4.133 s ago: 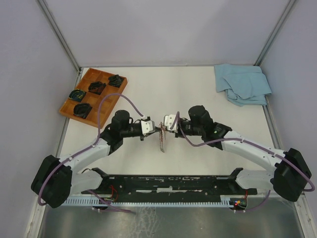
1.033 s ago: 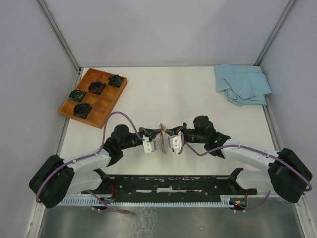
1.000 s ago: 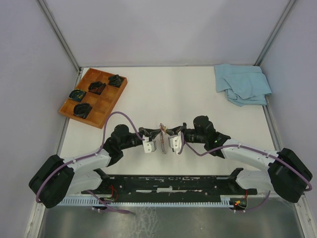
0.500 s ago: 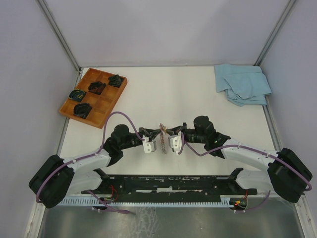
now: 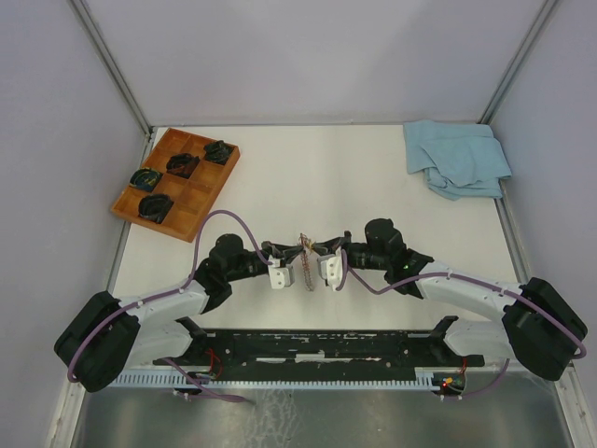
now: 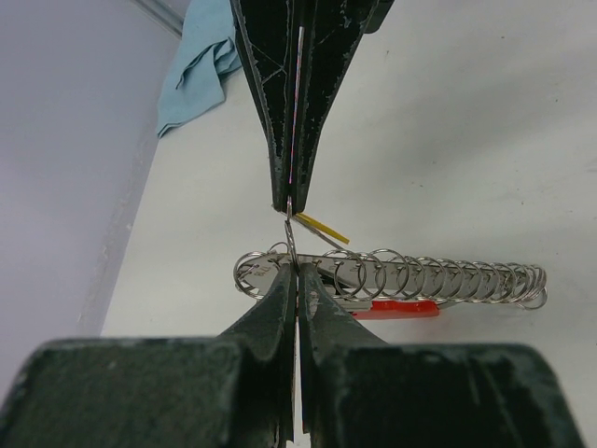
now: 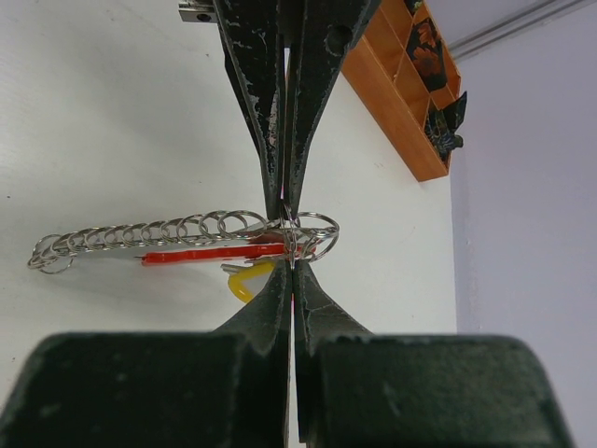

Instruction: Put the keys on the keyring

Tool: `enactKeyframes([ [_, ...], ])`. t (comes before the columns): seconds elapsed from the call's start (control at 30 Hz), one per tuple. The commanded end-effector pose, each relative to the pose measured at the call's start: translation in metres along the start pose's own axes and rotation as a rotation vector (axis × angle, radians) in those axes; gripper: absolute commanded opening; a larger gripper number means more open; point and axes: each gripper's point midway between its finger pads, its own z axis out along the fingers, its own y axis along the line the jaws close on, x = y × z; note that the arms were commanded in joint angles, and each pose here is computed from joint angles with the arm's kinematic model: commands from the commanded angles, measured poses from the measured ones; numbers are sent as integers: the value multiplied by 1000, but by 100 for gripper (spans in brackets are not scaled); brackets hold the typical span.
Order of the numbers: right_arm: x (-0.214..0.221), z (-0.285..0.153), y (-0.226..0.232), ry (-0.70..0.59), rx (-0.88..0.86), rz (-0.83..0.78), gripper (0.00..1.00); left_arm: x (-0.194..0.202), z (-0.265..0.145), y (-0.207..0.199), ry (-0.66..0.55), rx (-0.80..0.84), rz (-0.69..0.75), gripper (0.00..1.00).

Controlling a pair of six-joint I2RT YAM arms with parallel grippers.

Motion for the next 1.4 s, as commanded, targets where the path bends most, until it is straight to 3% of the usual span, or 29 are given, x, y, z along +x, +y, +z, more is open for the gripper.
enactKeyframes([
  [0.0,-24,6,-11,-102,4,-47,1,-30,5,17,-104,-11,47,3],
  [0.97,-46,15,-21,-179,4,-41,1,-37,6,21,-126,-13,37,3],
  [1.37,-10,-7,-20,33,90,21,1,-37,-1,32,-120,-103,13,3],
])
